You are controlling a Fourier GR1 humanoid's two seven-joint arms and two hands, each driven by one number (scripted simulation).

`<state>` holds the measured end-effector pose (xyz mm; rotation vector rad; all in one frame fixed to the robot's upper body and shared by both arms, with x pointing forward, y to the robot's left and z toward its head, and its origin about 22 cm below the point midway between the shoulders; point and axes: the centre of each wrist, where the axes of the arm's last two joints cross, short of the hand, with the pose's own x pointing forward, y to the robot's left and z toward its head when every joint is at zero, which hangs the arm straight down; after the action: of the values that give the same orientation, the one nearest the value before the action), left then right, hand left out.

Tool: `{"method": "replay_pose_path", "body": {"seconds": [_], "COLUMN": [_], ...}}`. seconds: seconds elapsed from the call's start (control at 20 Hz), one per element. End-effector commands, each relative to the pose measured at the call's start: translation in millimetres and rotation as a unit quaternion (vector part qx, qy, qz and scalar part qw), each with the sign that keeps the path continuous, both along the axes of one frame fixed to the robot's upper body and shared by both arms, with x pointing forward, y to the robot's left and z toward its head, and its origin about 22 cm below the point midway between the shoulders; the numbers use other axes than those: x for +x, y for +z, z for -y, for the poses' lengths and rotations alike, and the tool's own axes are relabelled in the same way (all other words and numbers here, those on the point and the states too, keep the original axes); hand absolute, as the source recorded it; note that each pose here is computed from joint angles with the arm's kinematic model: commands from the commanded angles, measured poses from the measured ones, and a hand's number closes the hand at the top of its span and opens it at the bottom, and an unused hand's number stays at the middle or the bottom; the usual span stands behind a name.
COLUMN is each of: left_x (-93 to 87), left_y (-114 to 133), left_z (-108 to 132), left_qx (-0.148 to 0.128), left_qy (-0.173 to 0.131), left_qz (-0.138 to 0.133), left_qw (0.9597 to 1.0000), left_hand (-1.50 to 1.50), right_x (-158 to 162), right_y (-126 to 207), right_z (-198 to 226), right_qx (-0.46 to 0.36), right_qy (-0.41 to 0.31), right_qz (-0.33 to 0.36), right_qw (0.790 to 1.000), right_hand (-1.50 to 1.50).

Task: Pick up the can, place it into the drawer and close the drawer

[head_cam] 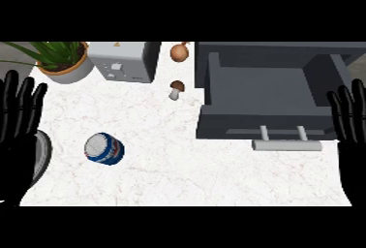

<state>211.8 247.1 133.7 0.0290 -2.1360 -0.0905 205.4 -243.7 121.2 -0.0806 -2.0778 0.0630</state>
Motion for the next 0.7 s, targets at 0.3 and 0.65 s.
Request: {"method": "replay_pose_path", "body": {"seconds": [0.3,0.65], "left_x": [-2.5,-12.7], "left_y": [-46,-14], "left_z": [16,72], "left_qx": [-0.006,0.003], "left_qy": [0.104,0.125], "left_qz": [-0.179,-0.208], "left_qw": [0.9782,0.9701], "left_hand": [-1.5,-1.5], "right_x": [2,-24], "right_y": [-19,-2], "right_z": [10,13], "right_qx": [0.0,-0.012], "right_qy": [-0.046,-0.035], "right_qz": [-0.118,-0.146], "right_qw": [0.992,0.989], "right_hand": [-1.5,-1.5]}}
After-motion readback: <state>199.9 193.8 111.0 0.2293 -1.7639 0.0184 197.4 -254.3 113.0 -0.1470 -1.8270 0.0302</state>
